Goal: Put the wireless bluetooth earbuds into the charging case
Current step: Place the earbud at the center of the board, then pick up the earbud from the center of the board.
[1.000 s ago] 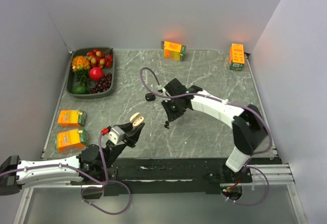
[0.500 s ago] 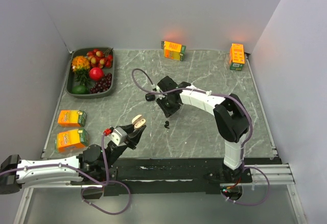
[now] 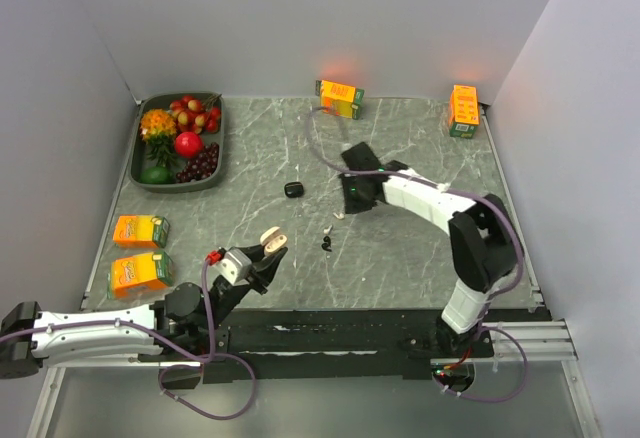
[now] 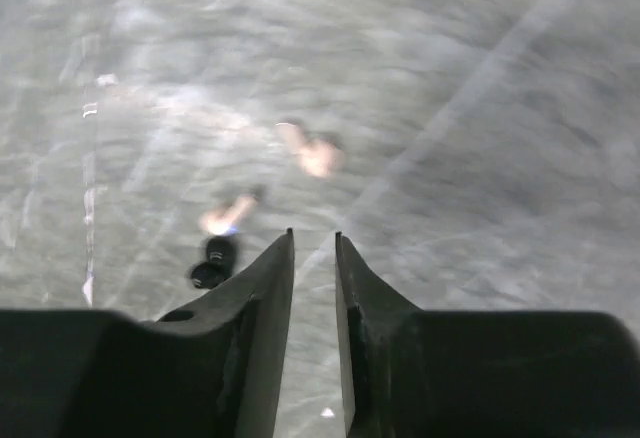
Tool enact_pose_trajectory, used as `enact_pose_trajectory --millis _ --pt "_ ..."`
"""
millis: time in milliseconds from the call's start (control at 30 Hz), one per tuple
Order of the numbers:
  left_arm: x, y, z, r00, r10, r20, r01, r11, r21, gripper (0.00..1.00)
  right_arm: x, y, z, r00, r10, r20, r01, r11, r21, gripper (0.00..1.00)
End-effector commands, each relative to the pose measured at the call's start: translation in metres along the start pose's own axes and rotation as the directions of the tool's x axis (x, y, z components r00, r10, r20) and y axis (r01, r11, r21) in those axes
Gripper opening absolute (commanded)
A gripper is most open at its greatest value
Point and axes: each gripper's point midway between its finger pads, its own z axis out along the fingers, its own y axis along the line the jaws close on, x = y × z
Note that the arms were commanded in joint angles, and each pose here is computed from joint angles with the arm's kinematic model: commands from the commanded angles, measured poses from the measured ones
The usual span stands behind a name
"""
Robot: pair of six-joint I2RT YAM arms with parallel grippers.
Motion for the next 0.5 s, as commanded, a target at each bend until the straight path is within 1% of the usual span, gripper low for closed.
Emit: enact_pose_trajectory --millis 0,33,67,100,133,167,200,267,300,333,400,433,467 --pt "-0.021 -0.003 0.005 0.997 -0.065 0.029 0.065 0.998 -0.012 0.01 -0.018 -0.007 -0.015 0.947 0.308 0.093 -0.285 0.938 -0.196 0.30" --pt "-0.018 -0.002 0.005 0.998 -0.062 0.019 0.063 0.998 -0.017 0.01 -0.016 -0.003 -0.017 0.943 0.314 0.107 -0.285 0.932 -0.225 0.41" --pt "-0.019 -0.003 0.005 0.998 -0.067 0.018 0.068 0.998 -0.017 0.01 -0.005 0.000 -0.016 0.941 0.326 0.095 -0.293 0.922 -0.254 0.54" --pt "-0.019 -0.003 0.006 0.998 -0.065 0.016 0.066 0.998 -0.017 0.01 -0.011 0.002 -0.022 0.937 0.325 0.129 -0.280 0.918 -0.280 0.71" --pt "-0.017 -0.003 0.006 0.998 -0.062 0.010 0.063 0.998 -0.018 0.01 -0.010 0.002 -0.021 0.937 0.322 0.132 -0.277 0.920 -0.277 0.87" --pt "-0.017 -0.003 0.006 0.998 -0.065 0.008 0.065 0.998 -0.017 0.01 -0.015 -0.001 -0.021 0.934 0.327 0.144 -0.285 0.925 -0.252 0.88" --pt "-0.018 -0.003 0.006 0.998 -0.062 0.008 0.062 0.998 -0.018 0.01 -0.010 -0.003 -0.016 0.936 0.331 0.121 -0.298 0.926 -0.232 0.88" --pt "-0.016 -0.004 0.006 0.998 -0.062 0.006 0.062 0.998 -0.017 0.01 -0.007 -0.011 -0.011 0.926 0.359 0.116 -0.335 0.924 -0.186 0.85" --pt "-0.016 -0.004 0.006 0.998 -0.063 0.006 0.063 0.998 -0.017 0.01 -0.007 -0.011 -0.010 0.917 0.379 0.120 -0.354 0.916 -0.187 0.82" --pt "-0.015 -0.005 0.007 0.998 -0.061 0.001 0.061 0.998 -0.017 0.01 -0.011 -0.009 -0.009 0.896 0.426 0.125 -0.397 0.895 -0.204 0.72" --pt "-0.014 -0.005 0.007 0.998 -0.066 0.001 0.066 0.998 -0.018 0.01 -0.009 -0.004 -0.003 0.880 0.463 0.107 -0.435 0.875 -0.212 0.62" --pt "-0.013 -0.005 0.008 0.998 -0.066 -0.003 0.066 0.998 -0.018 0.01 -0.009 0.002 -0.002 0.863 0.495 0.096 -0.468 0.857 -0.214 0.56" --pt "-0.013 -0.006 0.008 0.998 -0.067 -0.004 0.067 0.998 -0.018 0.01 -0.012 0.005 -0.001 0.858 0.504 0.098 -0.476 0.853 -0.212 0.52"
